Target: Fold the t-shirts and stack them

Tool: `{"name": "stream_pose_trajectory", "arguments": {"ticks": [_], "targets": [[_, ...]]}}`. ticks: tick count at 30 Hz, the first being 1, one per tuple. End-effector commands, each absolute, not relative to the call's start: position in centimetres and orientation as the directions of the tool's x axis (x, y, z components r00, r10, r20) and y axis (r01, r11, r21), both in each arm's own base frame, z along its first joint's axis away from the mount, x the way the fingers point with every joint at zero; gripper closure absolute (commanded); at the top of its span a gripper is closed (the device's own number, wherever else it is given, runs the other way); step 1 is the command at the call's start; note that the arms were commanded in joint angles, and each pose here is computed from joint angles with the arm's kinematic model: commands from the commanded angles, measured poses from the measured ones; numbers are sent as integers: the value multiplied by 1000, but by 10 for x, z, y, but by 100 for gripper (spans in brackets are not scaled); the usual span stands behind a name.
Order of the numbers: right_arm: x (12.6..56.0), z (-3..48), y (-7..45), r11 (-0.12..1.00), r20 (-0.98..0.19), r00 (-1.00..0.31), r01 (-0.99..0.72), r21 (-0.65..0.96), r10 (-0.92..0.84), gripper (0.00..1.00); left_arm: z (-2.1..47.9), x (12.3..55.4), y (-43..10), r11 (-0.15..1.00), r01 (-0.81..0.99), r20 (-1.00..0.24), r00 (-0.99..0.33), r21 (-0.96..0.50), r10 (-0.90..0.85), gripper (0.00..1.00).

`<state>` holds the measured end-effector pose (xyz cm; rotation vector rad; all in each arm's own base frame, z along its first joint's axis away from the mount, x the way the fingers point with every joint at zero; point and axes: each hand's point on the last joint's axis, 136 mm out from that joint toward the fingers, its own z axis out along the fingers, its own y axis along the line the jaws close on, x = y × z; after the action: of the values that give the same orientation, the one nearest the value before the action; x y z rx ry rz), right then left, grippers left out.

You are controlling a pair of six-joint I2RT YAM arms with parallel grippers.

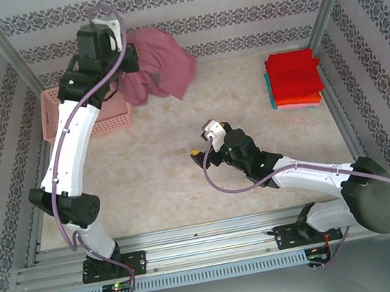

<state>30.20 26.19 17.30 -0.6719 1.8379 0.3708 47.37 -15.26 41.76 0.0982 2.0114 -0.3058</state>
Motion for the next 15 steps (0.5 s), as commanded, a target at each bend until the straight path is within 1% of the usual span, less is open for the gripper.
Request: {"name": "stream_pose_trajectory", "arguments": {"ticks": [1, 3, 5, 8, 11, 15], "targets": [[293, 185, 260, 792, -949, -232, -610, -28, -212, 2, 366, 483, -180, 922, 250, -843, -521, -296, -130, 36], [290, 185, 256, 797, -950, -235, -604, -22, -205, 2, 331, 472, -195, 886, 288, -805, -576, -364, -143, 1], [288, 185, 249, 809, -950, -242, -588, -17, -196, 2, 307, 459, -196, 875, 287, -792, -589, -390, -159, 0], [289, 181, 238, 833, -946, -275, -554, 12, -170, 2, 277, 443, -168, 904, 151, -783, -569, -400, -252, 0], [295, 174, 230, 859, -931, -341, -508, 67, -129, 2, 251, 425, -134, 925, 5, -771, -555, -379, -313, 0], [312, 155, 212, 919, -883, -466, -370, 138, -55, 2, 203, 407, -92, 926, -189, -730, -572, -326, -374, 0]]}}
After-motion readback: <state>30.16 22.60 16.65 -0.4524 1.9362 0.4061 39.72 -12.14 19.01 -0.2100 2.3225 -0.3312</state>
